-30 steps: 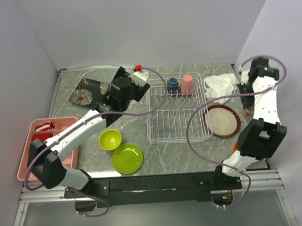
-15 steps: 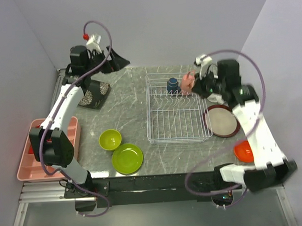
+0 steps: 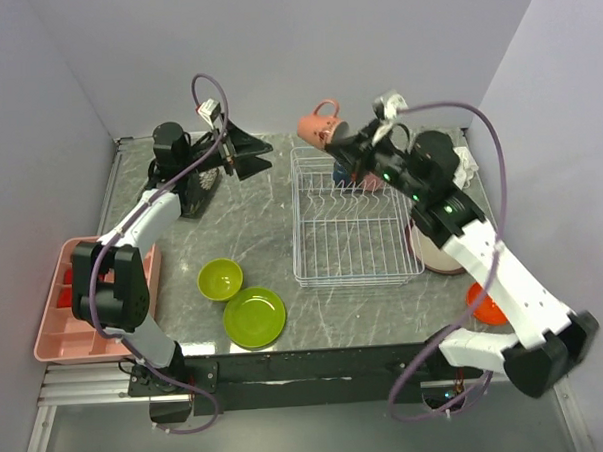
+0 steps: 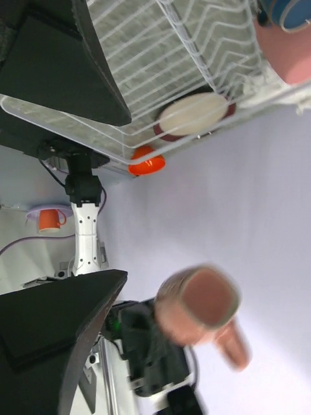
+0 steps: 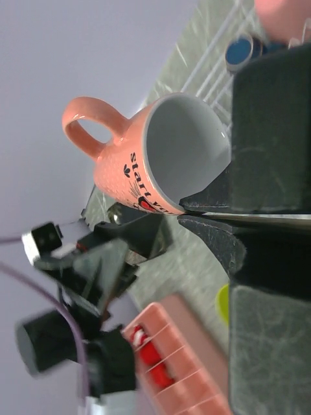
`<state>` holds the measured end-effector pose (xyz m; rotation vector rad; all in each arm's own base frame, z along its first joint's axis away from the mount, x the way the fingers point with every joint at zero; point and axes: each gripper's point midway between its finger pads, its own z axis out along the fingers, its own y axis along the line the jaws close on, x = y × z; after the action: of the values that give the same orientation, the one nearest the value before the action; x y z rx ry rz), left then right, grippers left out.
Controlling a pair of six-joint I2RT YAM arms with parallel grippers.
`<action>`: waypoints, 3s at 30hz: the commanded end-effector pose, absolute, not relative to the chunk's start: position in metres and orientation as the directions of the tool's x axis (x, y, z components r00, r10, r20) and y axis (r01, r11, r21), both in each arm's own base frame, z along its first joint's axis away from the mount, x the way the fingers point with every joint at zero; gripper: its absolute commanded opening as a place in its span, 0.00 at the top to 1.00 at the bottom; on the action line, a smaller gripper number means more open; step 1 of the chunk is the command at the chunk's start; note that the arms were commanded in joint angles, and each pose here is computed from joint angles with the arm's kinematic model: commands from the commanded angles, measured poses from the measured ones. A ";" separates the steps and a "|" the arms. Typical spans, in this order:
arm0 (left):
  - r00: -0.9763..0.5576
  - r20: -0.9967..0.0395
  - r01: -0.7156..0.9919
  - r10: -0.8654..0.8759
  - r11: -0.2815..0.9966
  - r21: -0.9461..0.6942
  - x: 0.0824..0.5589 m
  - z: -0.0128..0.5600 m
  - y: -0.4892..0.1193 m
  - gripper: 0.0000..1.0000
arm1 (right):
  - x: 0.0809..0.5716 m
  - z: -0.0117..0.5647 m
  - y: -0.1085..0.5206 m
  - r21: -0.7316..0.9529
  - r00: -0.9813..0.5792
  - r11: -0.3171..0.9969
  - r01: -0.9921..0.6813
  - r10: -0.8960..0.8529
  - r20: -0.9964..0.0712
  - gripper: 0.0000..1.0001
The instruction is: Load the mixed dishes into the dish rack
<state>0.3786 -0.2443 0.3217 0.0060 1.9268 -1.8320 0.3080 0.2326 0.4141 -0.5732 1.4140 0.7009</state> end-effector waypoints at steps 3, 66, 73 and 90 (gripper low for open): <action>-0.829 -0.440 0.470 -0.345 -0.007 -0.882 0.370 0.372 -0.241 0.01 | 0.333 0.476 0.251 0.340 -0.090 0.615 -0.712 0.400 -0.912 1.00; -0.848 -0.357 0.412 -0.392 -0.063 -0.909 0.390 0.393 -0.251 0.28 | 0.366 0.445 0.328 0.573 -0.327 0.503 -0.646 0.496 -0.804 1.00; -0.851 -0.314 0.363 -0.421 -0.038 -0.931 0.397 0.382 -0.244 0.37 | 0.357 0.419 0.324 0.582 -0.362 0.522 -0.623 0.467 -0.807 1.00; -0.816 -0.372 0.419 -0.444 -0.011 -0.908 0.400 0.390 -0.241 0.66 | 0.361 0.310 0.329 0.556 -0.456 0.604 -0.571 0.331 -0.826 0.74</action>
<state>0.4148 -0.2427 0.3376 -0.1837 1.8366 -1.8973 0.3636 0.3239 0.3444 -0.1504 1.6730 1.0913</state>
